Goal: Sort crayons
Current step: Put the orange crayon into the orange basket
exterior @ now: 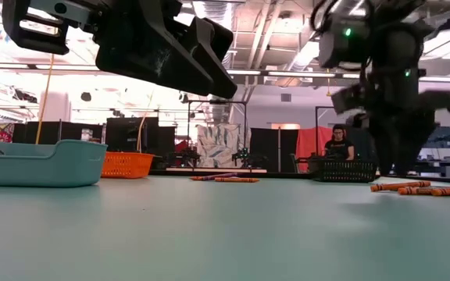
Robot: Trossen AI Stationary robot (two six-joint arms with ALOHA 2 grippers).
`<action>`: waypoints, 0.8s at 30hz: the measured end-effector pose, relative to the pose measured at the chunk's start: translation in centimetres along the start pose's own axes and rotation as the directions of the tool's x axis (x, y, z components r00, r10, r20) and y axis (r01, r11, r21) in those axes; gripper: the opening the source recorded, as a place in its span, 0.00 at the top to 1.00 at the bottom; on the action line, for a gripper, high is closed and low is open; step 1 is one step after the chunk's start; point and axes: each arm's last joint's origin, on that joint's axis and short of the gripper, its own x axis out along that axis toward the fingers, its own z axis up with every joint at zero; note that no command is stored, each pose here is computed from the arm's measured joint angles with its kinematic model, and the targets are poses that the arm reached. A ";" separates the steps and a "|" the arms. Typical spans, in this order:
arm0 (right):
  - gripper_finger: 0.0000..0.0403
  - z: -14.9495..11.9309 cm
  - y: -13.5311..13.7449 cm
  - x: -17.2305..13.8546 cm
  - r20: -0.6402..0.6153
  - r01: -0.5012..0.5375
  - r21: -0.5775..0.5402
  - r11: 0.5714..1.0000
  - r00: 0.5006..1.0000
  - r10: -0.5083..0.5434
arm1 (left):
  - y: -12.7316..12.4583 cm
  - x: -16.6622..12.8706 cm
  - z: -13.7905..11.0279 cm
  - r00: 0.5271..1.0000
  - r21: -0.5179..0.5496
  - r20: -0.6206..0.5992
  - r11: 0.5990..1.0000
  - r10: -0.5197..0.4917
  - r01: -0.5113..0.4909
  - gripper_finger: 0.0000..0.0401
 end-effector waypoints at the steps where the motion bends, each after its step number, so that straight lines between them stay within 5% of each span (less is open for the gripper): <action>1: 0.59 0.1 -0.1 0.4 -0.017 0.001 -0.004 1.000 1.000 -0.001 | 0.0 0.0 0.0 1.000 0.000 0.000 1.000 0.000 0.000 0.71; 15: 0.60 0.5 -0.7 2.3 -0.092 0.004 0.007 1.000 0.996 -0.003 | 0.0 0.0 0.0 1.000 0.004 0.000 1.000 0.000 0.000 0.71; 24: 0.83 0.7 -0.7 2.4 -0.068 -0.006 0.016 1.000 0.998 0.007 | 0.0 0.0 0.0 1.000 0.007 0.000 1.000 0.000 0.000 0.71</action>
